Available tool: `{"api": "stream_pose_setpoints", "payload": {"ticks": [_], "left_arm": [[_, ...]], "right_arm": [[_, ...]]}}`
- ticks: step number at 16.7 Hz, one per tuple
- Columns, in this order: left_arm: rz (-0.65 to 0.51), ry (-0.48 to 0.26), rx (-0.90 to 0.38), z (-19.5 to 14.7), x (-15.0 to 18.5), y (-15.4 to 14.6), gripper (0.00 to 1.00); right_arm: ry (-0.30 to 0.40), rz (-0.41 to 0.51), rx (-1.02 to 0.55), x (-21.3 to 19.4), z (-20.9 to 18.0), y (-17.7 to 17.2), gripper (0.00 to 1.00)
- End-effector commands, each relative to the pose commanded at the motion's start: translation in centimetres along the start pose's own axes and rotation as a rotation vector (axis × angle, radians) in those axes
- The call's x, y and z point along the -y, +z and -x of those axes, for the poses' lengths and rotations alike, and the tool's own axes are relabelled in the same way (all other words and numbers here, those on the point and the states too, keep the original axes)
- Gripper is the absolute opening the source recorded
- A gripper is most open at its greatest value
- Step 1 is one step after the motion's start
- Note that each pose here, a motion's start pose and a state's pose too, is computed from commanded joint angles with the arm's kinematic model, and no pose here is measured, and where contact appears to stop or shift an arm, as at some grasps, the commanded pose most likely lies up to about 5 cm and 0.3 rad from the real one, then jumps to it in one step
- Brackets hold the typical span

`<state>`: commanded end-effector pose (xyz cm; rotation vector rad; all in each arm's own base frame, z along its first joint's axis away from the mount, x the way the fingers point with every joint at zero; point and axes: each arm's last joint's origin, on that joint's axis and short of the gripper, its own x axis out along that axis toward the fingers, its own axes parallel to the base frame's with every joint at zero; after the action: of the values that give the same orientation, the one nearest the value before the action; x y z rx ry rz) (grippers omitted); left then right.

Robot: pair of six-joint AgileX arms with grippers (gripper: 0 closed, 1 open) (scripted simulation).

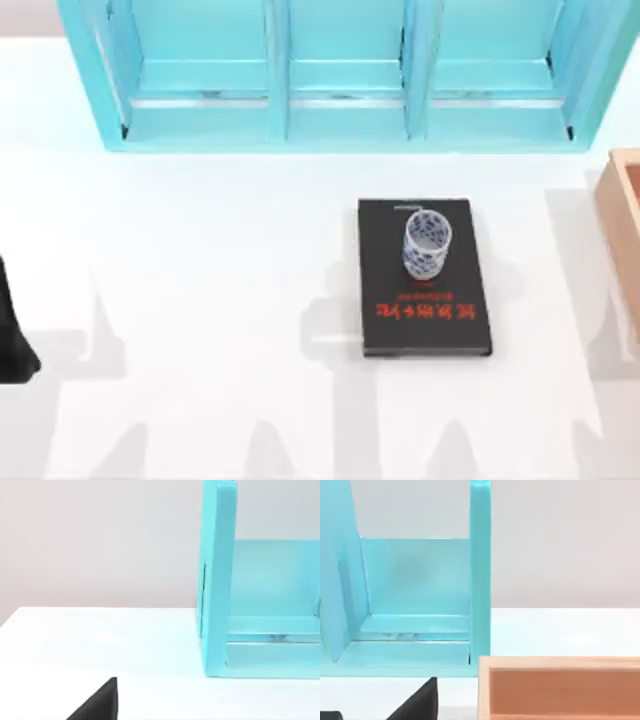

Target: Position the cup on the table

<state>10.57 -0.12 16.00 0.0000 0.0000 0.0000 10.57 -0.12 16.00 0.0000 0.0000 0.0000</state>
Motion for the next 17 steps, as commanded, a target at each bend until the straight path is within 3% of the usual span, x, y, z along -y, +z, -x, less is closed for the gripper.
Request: {"api": "stream_pose_setpoints", "payload": {"ticks": [4,8,13,17], "left_arm": [[0.014,-0.007,-0.013,0.0,0.1,0.6,1.0],[0.087,-0.034,-0.114,-0.3,0.5,3.9,1.0],[0.195,-0.056,-0.386,-3.3,1.9,10.0,1.0],[0.236,-0.045,-0.673,-8.7,4.6,14.4,1.0]], "right_arm": [[0.0,0.0,0.0,0.0,0.0,0.0,1.0],[0.0,0.0,0.0,0.0,0.0,0.0,1.0],[0.0,0.0,0.0,0.0,0.0,0.0,1.0],[0.0,0.0,0.0,0.0,0.0,0.0,1.0]]}}
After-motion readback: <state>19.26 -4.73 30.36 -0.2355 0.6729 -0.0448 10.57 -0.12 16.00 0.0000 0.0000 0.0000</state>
